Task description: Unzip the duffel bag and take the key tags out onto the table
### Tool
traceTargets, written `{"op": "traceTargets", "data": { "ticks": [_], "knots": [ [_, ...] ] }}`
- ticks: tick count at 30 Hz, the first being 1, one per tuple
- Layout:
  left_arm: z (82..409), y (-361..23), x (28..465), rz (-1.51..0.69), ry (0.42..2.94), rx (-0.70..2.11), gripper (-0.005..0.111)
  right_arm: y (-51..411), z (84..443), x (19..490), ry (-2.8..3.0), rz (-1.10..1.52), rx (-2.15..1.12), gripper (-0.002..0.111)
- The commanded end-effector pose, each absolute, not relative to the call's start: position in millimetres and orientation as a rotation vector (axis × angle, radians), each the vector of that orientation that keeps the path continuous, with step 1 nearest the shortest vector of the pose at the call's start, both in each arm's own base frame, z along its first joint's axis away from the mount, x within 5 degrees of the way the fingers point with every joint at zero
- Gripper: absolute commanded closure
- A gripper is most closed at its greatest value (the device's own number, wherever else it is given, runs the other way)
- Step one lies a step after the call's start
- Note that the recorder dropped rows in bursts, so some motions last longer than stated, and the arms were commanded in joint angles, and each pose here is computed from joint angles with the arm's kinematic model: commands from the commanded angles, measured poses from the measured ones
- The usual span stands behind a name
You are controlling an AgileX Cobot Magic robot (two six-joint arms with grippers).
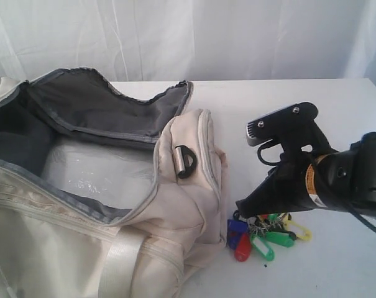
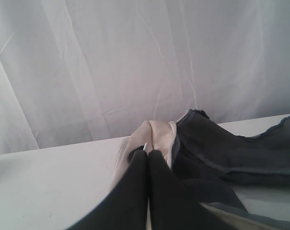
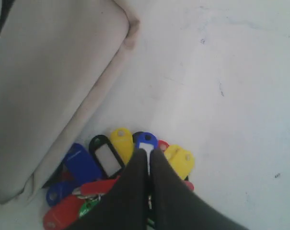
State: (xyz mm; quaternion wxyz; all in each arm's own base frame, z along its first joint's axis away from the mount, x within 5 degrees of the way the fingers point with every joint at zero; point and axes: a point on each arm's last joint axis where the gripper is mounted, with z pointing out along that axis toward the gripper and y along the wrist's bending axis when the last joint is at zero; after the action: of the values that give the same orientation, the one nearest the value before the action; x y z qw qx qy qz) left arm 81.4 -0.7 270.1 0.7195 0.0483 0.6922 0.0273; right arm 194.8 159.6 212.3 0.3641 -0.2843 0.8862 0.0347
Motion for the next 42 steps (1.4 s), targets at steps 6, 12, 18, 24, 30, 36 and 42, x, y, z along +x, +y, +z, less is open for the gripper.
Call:
{"op": "traceTargets", "data": {
  "ticks": [6, 12, 18, 24, 30, 36, 42],
  "knots": [
    [269, -1, 81, 0.061, 1.526, 0.124, 0.107, 175, 191, 204, 2.281, 0.14, -0.772, 0.108],
    [269, -1, 81, 0.061, 1.526, 0.124, 0.107, 182, 194, 212, 2.256, 0.132, -0.782, 0.108],
    [269, -1, 81, 0.061, 1.526, 0.124, 0.107, 188, 200, 222, 2.247, 0.104, -0.746, 0.095],
    [269, -1, 81, 0.061, 1.526, 0.124, 0.107, 182, 203, 227, 2.281, 0.048, -0.595, 0.063],
    [269, -1, 81, 0.061, 1.526, 0.124, 0.107, 184, 219, 221, 2.216, 0.164, -0.605, 0.058],
    [269, -1, 81, 0.064, 1.526, 0.121, 0.107, 176, 269, 205, 2.044, 0.322, -0.575, 0.058],
    [269, 0, 81, 0.068, 1.526, 0.097, 0.107, 142, 321, 179, 1.881, 0.346, -0.452, 0.06]
  ]
}}
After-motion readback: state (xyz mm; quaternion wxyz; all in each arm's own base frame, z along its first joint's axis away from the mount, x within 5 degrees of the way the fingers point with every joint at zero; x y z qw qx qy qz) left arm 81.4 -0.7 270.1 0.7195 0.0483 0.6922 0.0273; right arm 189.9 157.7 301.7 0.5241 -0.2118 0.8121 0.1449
